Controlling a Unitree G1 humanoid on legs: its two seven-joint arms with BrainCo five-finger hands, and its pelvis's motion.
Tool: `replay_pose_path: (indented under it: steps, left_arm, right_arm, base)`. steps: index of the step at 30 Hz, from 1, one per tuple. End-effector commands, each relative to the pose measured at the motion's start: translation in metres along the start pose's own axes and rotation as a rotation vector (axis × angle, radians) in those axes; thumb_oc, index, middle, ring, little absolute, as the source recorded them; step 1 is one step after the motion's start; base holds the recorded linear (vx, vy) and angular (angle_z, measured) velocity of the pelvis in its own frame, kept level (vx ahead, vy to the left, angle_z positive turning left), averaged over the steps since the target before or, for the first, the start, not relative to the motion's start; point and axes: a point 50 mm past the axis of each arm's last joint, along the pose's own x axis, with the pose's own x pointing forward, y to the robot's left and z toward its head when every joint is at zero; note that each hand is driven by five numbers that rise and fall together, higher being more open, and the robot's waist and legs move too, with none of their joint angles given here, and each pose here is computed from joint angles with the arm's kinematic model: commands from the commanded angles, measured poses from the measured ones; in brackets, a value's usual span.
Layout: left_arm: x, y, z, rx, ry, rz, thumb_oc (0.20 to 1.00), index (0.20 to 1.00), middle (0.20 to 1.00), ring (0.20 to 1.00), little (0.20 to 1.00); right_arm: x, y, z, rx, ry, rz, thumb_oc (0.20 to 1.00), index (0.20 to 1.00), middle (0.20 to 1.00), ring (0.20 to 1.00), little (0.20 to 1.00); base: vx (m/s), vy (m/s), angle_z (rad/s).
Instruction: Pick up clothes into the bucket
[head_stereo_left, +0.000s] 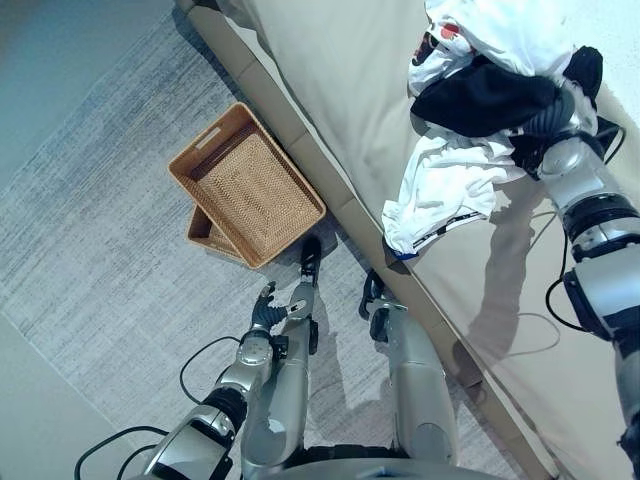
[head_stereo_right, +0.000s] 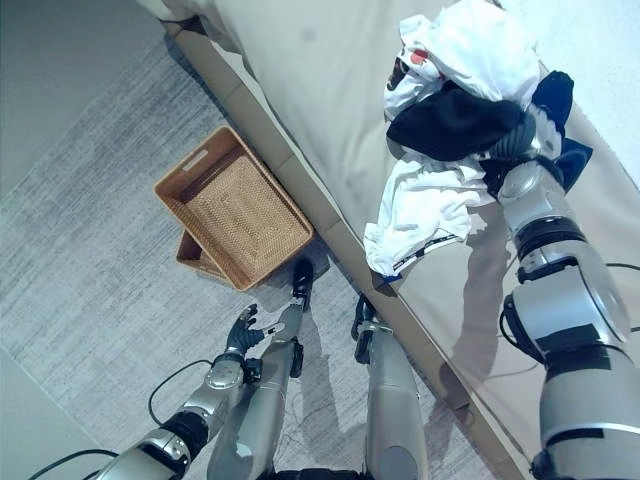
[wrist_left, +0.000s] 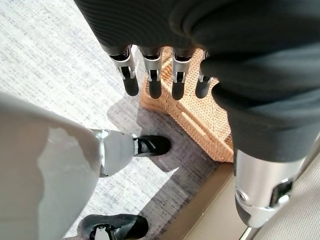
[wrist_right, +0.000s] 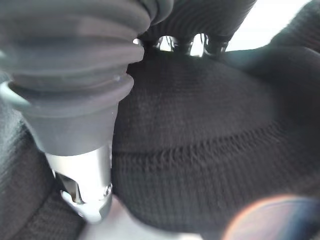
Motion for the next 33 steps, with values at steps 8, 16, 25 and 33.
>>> replay_pose_path:
  steps: [8, 16, 25, 33]
  left_arm:
    - [-0.002, 0.017, -0.001, -0.058, -0.016, 0.134, 1.000, 1.000, 1.000, 1.000, 1.000]
    - [-0.004, 0.018, -0.002, -0.046, -0.026, 0.140, 1.000, 1.000, 1.000, 1.000, 1.000]
    - [-0.004, 0.014, -0.004, -0.026, -0.021, 0.094, 1.000, 1.000, 1.000, 1.000, 1.000]
    - [-0.004, 0.003, -0.001, -0.019, -0.028, 0.037, 1.000, 1.000, 1.000, 1.000, 1.000]
  right_arm:
    - [-0.063, -0.070, 0.004, 0.472, -0.318, -0.568, 1.000, 1.000, 1.000, 1.000, 1.000]
    - [-0.078, -0.057, -0.029, 0.557, -0.192, -0.583, 1.000, 1.000, 1.000, 1.000, 1.000]
    - [-0.024, -0.028, -0.037, 0.335, 0.033, -0.318, 1.000, 1.000, 1.000, 1.000, 1.000]
    - [-0.004, -0.020, -0.022, 0.302, 0.060, -0.177, 1.000, 1.000, 1.000, 1.000, 1.000]
  base:
    - [0.00, 0.036, -0.14]
    - [0.01, 0.025, -0.14]
    - [0.00, 0.006, -0.06]
    - [0.01, -0.013, 0.07]
